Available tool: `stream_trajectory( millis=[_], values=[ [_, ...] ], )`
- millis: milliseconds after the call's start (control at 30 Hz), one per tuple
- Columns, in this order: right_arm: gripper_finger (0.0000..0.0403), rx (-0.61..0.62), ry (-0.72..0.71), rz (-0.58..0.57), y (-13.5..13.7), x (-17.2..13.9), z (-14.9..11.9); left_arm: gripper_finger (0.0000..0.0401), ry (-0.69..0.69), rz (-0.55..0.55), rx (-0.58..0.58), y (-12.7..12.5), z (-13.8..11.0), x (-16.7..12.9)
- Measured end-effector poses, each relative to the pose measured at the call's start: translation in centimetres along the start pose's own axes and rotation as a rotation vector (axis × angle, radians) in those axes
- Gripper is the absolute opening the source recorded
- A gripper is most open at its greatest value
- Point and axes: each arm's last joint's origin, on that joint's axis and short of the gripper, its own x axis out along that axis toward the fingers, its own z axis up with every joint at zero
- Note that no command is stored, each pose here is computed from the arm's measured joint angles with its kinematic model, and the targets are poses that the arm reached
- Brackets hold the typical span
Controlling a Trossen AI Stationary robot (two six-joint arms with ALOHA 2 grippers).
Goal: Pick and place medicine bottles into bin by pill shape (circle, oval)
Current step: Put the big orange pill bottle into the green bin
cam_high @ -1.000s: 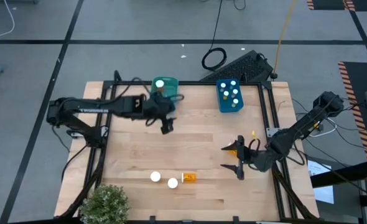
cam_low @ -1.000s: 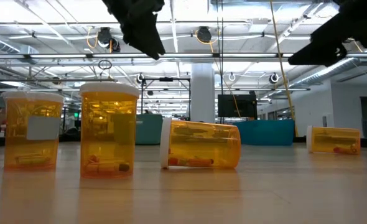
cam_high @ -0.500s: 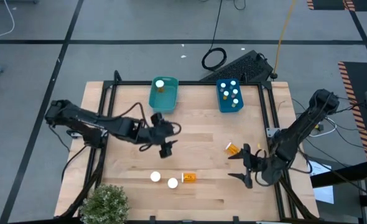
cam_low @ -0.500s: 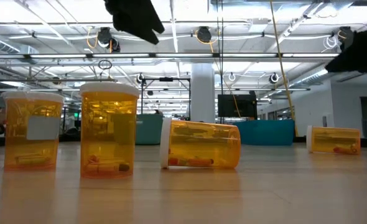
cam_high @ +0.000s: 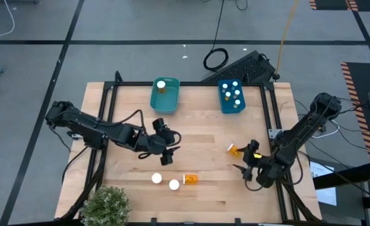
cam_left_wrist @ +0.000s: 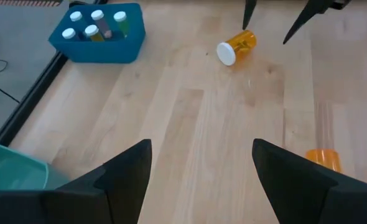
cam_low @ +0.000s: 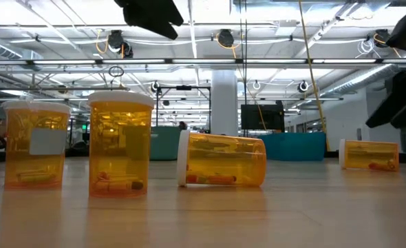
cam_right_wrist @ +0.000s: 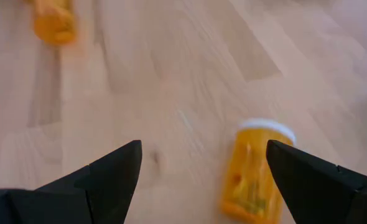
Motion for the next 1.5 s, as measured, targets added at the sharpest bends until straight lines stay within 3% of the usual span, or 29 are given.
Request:
stream_trajectory(
  millis=[367, 867, 1500],
  values=[
    [0.0336, 0.019, 0.094, -0.110, -1.3, 0.2, -1.0, 0.0278, -0.026, -0.006, 0.022, -0.2, 0.1, 0.3],
    [0.0332, 0.095, 0.231, -0.233, -1.7, 3.1, -1.5, 0.0278, -0.037, -0.048, 0.067, 0.0, -1.2, 1.7],
    [0.0197, 0.097, 0.242, -0.236, -1.6, 3.4, -1.6, 0.0278, -0.042, -0.046, 0.068, 0.1, -1.1, 1.8]
  ],
)
